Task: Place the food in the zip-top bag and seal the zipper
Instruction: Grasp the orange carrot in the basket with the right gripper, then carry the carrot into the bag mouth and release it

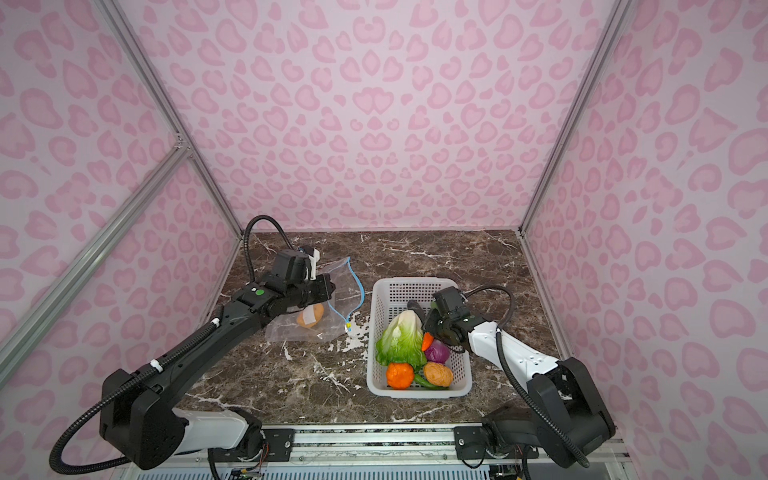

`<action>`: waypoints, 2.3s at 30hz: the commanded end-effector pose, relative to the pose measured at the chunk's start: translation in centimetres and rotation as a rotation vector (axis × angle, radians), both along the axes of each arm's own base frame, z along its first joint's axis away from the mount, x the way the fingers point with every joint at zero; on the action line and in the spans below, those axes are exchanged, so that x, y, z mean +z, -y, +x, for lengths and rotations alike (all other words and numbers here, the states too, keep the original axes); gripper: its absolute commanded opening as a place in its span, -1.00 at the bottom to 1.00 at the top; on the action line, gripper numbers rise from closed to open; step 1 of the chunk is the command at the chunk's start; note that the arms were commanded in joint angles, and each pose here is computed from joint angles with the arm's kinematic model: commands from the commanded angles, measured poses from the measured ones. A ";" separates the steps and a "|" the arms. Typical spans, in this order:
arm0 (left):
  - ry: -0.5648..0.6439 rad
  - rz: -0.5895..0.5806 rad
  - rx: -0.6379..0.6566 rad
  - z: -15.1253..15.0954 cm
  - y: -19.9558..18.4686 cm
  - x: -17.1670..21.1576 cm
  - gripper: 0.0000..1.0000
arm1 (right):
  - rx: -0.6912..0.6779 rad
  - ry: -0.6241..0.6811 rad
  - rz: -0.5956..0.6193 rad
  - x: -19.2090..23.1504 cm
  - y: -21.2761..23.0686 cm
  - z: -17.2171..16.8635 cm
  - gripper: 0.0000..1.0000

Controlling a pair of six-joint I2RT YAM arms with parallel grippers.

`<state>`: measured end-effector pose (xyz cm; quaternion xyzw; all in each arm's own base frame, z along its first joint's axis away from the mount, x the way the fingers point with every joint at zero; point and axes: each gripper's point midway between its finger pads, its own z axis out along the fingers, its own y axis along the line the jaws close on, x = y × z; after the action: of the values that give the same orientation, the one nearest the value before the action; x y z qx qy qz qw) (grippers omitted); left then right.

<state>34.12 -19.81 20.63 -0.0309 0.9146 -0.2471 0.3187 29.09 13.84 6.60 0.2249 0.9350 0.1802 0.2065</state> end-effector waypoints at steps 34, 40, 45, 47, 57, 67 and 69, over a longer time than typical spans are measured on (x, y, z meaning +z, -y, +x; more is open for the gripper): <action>0.025 -0.001 -0.001 0.2 -0.1 0.5 -0.95 | 0.359 0.489 0.082 14.3 -7.4 5.7 -0.64; 0.027 0.000 -0.003 0.2 -0.1 0.5 -0.95 | 0.627 0.579 0.111 18.0 -15.3 4.6 -0.64; 0.032 -0.004 -0.008 0.1 0.0 0.8 -0.95 | 0.765 0.565 0.140 18.1 -19.4 3.0 -0.65; 0.037 -0.005 -0.008 0.1 -0.1 1.0 -0.95 | 0.808 0.521 0.158 17.0 -20.4 2.2 -0.65; 0.029 -0.021 -0.032 -0.1 0.4 1.0 -0.96 | 0.875 0.384 0.162 13.0 -21.4 0.0 -0.66; 0.026 -0.038 -0.068 -0.2 1.1 1.0 -0.95 | 0.860 0.326 0.121 11.1 -22.8 2.3 -0.66; 0.021 -0.042 -0.073 -0.3 1.2 0.9 -0.95 | 0.830 0.315 0.120 11.1 -23.1 2.8 -0.66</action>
<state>33.52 -20.51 21.05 -0.0109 0.9118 -0.2665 0.3122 31.36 37.02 18.31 -0.2063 0.8813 0.3446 0.2489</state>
